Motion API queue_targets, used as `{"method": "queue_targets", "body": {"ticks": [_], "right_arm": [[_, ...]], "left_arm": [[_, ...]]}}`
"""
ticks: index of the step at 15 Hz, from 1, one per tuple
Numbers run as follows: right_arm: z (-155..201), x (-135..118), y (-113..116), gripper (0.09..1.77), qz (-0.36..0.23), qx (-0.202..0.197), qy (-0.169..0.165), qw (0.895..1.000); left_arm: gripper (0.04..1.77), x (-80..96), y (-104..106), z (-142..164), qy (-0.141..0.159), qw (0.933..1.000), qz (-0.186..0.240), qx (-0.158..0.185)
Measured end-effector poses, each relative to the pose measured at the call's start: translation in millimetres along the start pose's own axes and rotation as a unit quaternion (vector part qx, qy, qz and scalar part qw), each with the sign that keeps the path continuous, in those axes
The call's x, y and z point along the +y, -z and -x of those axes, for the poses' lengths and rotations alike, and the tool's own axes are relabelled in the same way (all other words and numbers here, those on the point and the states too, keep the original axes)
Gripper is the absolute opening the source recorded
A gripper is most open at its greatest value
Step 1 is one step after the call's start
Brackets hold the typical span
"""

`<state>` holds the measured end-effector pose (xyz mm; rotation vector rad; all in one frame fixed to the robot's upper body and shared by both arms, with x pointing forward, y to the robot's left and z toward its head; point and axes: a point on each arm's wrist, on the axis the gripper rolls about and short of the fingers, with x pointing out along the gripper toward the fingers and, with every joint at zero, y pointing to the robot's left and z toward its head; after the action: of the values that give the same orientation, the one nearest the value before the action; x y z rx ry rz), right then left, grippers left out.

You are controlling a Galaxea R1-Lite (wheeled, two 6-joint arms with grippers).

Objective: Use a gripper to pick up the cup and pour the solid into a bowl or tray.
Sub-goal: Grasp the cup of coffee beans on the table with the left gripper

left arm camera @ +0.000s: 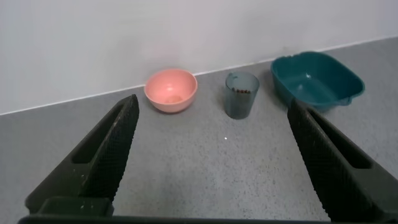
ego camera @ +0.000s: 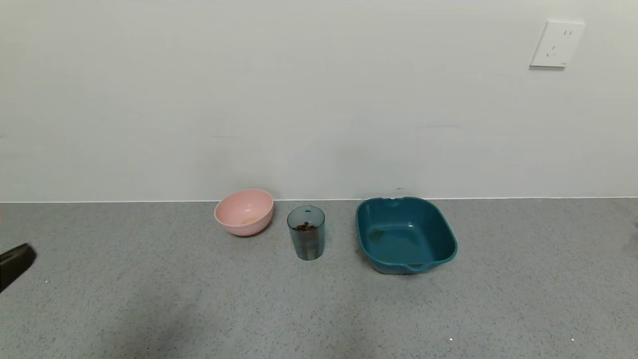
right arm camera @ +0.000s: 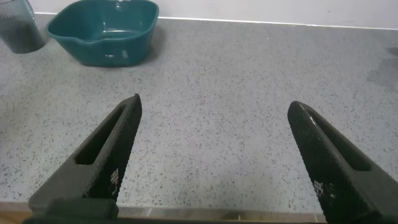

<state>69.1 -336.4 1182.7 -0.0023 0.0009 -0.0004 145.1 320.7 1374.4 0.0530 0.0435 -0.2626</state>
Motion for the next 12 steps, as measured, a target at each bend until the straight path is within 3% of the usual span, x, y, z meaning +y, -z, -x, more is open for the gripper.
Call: {"method": "queue_targets", "body": {"ticks": [2, 5, 9, 12], "right_arm": [[0, 0, 0, 1.71, 0.000, 0.000, 0.000, 1.000], [0, 0, 0, 1.71, 0.000, 0.000, 0.000, 1.000], [0, 0, 0, 1.71, 0.000, 0.000, 0.000, 1.000], [0, 0, 0, 1.71, 0.000, 0.000, 0.000, 1.000]], "left_arm": [[1.72, 0.2, -6, -34, 0.032, 0.9986, 0.002, 0.042], [1.72, -0.6, 0, -87, 0.080, 0.9905, 0.008, 0.112], [1.72, -8.9, 31, -144, 0.112, 0.9733, 0.008, 0.200], [1.72, -23.9, 59, -174, 0.111, 0.9676, -0.016, 0.226]]}}
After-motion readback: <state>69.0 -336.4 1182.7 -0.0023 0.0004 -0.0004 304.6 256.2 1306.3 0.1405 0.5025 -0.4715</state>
